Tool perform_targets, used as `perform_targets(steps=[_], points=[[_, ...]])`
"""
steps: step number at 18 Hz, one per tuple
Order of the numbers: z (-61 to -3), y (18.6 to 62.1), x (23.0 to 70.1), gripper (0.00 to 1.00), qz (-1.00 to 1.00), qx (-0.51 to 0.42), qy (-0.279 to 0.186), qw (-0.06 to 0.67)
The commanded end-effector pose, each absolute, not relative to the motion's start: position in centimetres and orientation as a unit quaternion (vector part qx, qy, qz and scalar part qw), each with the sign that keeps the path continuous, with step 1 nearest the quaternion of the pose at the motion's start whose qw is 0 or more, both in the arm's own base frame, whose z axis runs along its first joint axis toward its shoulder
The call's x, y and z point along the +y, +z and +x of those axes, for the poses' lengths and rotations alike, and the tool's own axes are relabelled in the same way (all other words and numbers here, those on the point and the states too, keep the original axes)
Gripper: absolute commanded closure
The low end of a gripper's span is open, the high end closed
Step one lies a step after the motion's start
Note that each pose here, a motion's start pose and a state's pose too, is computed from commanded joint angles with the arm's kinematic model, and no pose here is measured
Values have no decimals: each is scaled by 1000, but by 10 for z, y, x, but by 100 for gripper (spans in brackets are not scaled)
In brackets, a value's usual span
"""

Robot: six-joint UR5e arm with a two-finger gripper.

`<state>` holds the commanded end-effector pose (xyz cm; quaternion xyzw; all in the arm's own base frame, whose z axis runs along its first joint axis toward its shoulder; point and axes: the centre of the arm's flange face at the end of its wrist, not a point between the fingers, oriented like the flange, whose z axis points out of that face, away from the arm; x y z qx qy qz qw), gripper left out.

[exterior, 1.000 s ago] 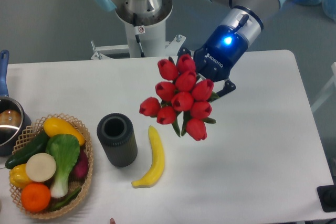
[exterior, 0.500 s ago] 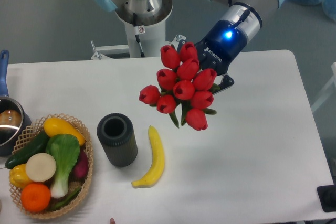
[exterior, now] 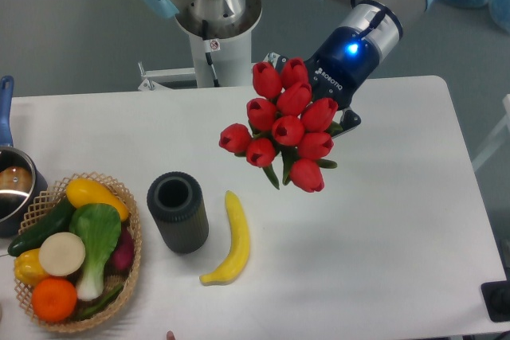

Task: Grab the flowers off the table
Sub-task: 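Hold the tulip bunch raised above the table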

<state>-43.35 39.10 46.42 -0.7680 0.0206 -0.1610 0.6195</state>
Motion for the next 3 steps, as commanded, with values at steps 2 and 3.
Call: perform_targets(steps=[2, 3], points=[[-436, 465, 389, 58, -765, 18, -162, 623], [-435, 465, 389, 59, -764, 19, -162, 624]])
